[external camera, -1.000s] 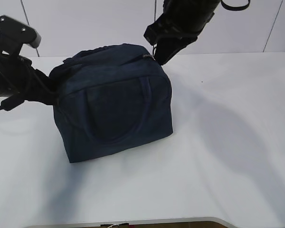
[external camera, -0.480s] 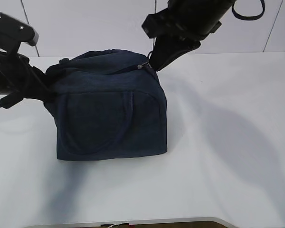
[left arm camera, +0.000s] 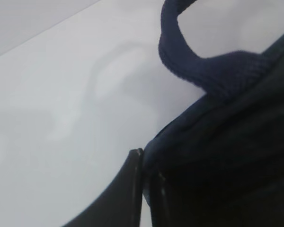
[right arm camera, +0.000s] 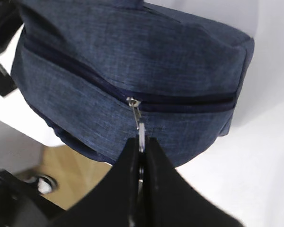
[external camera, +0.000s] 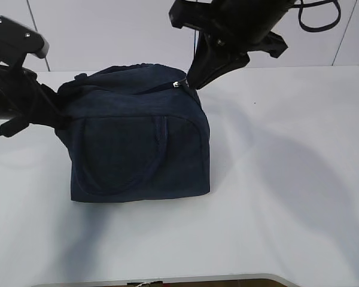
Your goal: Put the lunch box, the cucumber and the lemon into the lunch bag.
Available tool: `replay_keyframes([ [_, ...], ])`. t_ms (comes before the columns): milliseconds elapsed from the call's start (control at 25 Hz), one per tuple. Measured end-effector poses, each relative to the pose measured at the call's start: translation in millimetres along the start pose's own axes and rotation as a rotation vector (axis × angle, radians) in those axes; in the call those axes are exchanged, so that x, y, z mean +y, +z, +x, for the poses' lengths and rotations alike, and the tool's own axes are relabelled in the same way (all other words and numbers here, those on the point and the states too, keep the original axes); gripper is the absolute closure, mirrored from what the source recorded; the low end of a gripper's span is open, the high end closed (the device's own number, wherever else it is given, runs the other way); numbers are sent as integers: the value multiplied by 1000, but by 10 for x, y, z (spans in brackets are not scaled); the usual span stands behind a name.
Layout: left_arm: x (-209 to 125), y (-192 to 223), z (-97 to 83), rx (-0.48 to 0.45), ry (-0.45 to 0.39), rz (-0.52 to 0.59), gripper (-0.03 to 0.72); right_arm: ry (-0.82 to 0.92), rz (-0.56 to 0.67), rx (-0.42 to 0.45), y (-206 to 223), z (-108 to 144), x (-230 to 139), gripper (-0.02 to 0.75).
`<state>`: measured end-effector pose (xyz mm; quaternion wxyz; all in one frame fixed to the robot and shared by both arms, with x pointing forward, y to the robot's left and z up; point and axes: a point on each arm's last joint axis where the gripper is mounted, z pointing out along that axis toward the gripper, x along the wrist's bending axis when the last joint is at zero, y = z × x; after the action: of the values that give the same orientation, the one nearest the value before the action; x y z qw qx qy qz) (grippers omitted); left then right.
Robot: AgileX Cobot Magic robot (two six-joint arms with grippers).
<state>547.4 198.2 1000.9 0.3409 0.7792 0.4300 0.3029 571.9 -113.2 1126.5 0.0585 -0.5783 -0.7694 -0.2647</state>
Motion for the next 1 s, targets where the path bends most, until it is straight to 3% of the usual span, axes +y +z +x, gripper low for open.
replay_keyframes([
  [280, 0, 0, 3, 2, 62, 1, 691, 312, -21, 37, -1, 30, 24, 733],
  [440, -2, 0, 17, 9, 97, 1, 689, 447, -58, 128, -5, 98, 76, 733],
  [600, -4, -1, 40, 19, 136, 1, 684, 483, -73, 179, -9, 136, 101, 733],
  [1000, -2, -1, 46, 24, 211, 1, 610, 468, -44, 142, 4, 103, 71, 733],
])
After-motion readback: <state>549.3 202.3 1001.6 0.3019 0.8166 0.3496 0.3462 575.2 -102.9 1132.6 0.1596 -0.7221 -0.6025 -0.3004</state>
